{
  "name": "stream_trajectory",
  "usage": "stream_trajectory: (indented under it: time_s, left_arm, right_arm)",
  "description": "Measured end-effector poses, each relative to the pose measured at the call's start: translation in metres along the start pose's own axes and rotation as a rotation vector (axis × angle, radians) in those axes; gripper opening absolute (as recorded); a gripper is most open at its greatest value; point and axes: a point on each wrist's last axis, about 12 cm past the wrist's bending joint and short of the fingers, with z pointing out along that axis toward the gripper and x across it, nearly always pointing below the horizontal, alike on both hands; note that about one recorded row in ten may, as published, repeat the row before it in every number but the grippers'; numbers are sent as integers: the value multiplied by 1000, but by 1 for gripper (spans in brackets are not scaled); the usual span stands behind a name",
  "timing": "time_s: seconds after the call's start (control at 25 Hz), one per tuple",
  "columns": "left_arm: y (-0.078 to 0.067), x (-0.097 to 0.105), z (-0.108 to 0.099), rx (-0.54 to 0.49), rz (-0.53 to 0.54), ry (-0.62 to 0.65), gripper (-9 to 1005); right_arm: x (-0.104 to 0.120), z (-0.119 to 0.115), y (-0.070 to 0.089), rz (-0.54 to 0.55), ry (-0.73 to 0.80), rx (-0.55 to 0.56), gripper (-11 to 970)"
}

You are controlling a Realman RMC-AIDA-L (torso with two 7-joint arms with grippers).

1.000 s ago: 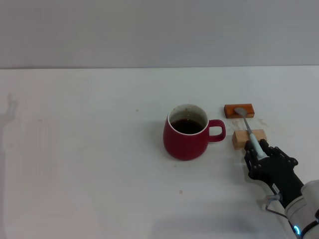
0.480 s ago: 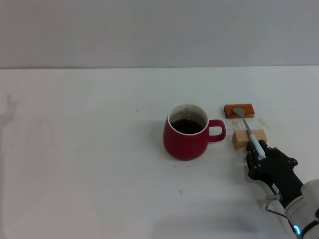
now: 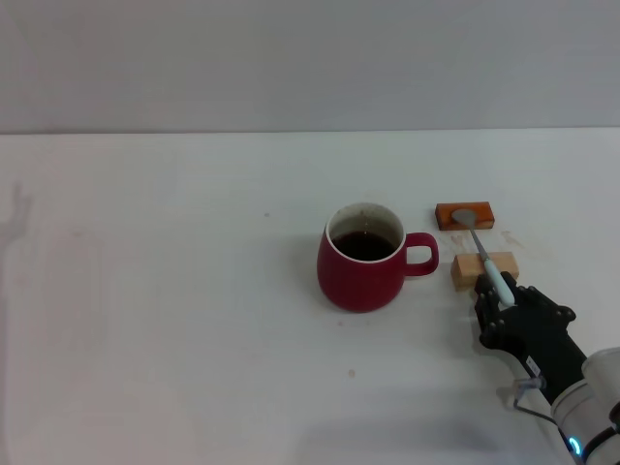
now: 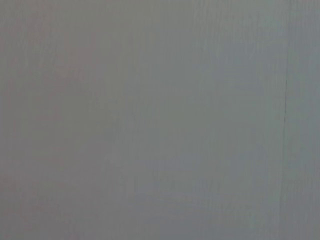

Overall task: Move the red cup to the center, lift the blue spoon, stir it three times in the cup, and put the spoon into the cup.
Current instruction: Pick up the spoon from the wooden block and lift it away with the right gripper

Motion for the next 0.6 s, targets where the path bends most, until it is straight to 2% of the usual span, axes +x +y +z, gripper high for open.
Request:
stream_trajectory:
  time_s: [0.6]
  left_arm:
    - [1, 0, -1, -4, 1, -1, 863]
  right_arm:
    - [1, -3, -1, -3, -6, 11, 247]
